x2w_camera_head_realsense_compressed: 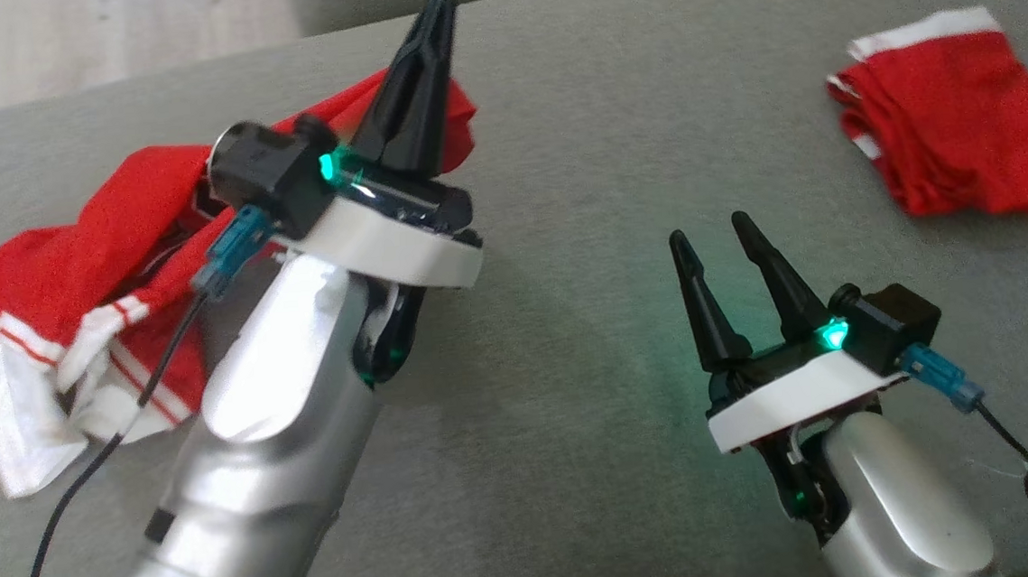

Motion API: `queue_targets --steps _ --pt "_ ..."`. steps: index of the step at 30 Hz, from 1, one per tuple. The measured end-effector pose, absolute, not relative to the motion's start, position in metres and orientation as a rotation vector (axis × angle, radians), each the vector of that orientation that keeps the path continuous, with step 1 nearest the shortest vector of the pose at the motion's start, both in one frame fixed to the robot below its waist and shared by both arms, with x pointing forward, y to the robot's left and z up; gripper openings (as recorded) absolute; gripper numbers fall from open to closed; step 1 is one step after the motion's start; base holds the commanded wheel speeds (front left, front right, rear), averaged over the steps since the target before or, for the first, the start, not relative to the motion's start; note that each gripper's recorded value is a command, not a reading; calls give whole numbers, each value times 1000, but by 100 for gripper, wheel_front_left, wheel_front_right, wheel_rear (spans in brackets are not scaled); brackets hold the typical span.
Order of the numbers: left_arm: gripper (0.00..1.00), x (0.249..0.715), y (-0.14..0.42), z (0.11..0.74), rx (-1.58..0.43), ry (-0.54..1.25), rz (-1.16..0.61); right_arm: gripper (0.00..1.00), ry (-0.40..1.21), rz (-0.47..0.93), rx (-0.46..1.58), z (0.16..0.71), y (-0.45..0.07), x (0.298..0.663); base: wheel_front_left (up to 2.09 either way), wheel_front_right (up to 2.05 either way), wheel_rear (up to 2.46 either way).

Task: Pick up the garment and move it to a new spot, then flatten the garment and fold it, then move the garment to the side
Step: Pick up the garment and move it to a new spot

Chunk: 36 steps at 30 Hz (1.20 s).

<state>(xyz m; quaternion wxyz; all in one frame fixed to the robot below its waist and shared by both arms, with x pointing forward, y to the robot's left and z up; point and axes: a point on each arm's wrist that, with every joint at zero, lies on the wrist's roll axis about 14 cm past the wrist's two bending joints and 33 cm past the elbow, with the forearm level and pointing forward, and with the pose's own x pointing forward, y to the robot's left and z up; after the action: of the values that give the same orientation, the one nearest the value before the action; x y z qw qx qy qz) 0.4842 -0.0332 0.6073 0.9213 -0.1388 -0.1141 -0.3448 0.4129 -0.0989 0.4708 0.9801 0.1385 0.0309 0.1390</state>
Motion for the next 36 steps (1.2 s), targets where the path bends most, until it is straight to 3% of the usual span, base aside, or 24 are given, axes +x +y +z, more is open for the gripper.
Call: queue_targets --steps 9,15,16,21,28,36 --pt "0 494 -99 639 -331 -315 -854 100 45 155 285 474 -143 409 0 0 0" --pt "1 465 -150 638 -411 -286 -1020 100 67 86 275 464 -166 405 0 0 0" --pt "100 453 -162 623 -403 -238 -1072 100 71 79 276 462 -168 406 0 0 0" --pt "100 448 -157 596 -323 -173 -1066 100 62 103 280 465 -160 412 0 0 0" --pt "100 476 -110 602 -278 -203 -893 100 30 134 265 475 -151 421 0 0 0" --pt "100 469 4 558 -235 -114 -573 100 -12 153 228 490 -144 417 0 0 0"
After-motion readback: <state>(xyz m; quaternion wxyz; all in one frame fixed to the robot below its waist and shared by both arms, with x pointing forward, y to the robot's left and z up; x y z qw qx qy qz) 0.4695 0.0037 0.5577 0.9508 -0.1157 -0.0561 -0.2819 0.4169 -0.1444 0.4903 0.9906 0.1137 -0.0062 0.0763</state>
